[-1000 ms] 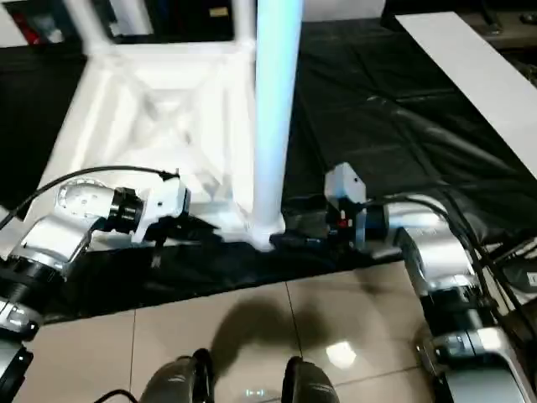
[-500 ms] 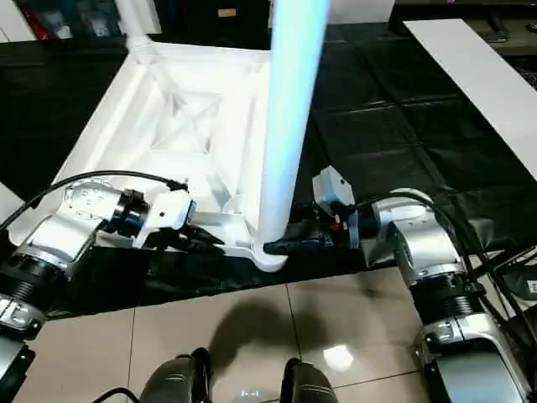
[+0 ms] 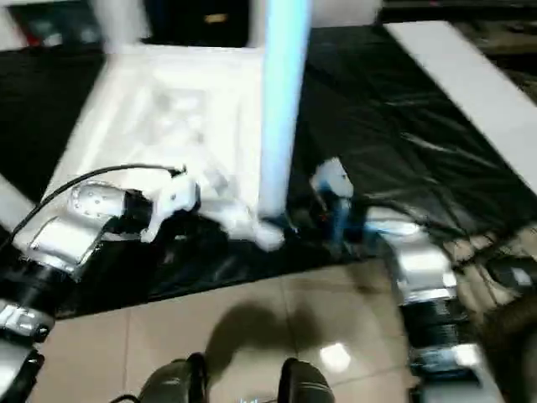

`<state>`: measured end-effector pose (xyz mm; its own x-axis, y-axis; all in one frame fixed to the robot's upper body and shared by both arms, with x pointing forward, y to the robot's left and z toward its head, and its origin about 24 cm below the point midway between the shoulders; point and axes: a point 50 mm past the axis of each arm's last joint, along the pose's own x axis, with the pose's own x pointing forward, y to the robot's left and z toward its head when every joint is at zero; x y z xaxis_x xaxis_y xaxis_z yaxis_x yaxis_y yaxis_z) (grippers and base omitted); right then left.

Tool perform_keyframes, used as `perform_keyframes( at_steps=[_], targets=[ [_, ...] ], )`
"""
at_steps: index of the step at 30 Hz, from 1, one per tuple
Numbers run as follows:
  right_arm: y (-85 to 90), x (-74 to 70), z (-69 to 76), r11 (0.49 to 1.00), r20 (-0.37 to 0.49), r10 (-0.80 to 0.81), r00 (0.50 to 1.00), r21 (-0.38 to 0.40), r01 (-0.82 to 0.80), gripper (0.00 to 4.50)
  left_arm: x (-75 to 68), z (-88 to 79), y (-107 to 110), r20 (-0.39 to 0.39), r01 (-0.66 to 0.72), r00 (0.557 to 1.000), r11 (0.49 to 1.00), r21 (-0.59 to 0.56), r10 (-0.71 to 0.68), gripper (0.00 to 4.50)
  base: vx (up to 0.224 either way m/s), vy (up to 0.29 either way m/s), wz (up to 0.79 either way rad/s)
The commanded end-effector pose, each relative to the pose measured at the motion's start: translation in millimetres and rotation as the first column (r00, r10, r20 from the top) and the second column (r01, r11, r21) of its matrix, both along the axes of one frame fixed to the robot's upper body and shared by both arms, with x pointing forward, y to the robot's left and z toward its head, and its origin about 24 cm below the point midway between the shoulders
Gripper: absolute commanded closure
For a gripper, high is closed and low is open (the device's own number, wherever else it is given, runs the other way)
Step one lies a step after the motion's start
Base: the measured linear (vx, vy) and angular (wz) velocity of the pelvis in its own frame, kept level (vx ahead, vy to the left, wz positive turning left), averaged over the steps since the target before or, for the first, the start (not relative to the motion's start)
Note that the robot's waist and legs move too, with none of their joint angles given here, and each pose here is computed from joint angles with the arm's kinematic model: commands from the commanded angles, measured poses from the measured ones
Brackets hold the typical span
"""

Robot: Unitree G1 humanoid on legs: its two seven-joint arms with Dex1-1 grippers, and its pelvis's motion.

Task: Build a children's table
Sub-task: Rotate leg to tighten

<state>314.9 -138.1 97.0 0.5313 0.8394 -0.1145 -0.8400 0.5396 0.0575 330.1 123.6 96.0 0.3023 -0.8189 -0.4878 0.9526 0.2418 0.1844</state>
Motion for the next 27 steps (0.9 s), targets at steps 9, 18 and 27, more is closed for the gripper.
perform_keyframes(
  at_steps=[9,18,27],
  targets=[
    [77.7,20.2,-7.0,0.900,-0.159,-0.407,0.899,0.099,0.425,2.57,13.8,14.2,-80,0.064,-0.241,0.966,0.960,-0.143,0.251,4.50,-0.011,0.007,-0.05],
    [45.9,22.4,-6.7,0.887,-0.082,-0.442,0.893,0.106,0.448,1.37,8.7,4.6,-65,0.087,-0.207,0.973,0.976,-0.070,0.213,4.50,0.000,0.000,0.00],
    [-6.2,4.3,1.2,0.992,0.109,-0.123,0.986,-0.011,0.125,0.63,-3.7,-3.2,-28,0.081,0.008,0.997,0.999,-0.033,-0.005,4.50,0.000,0.000,0.00]
  ],
)
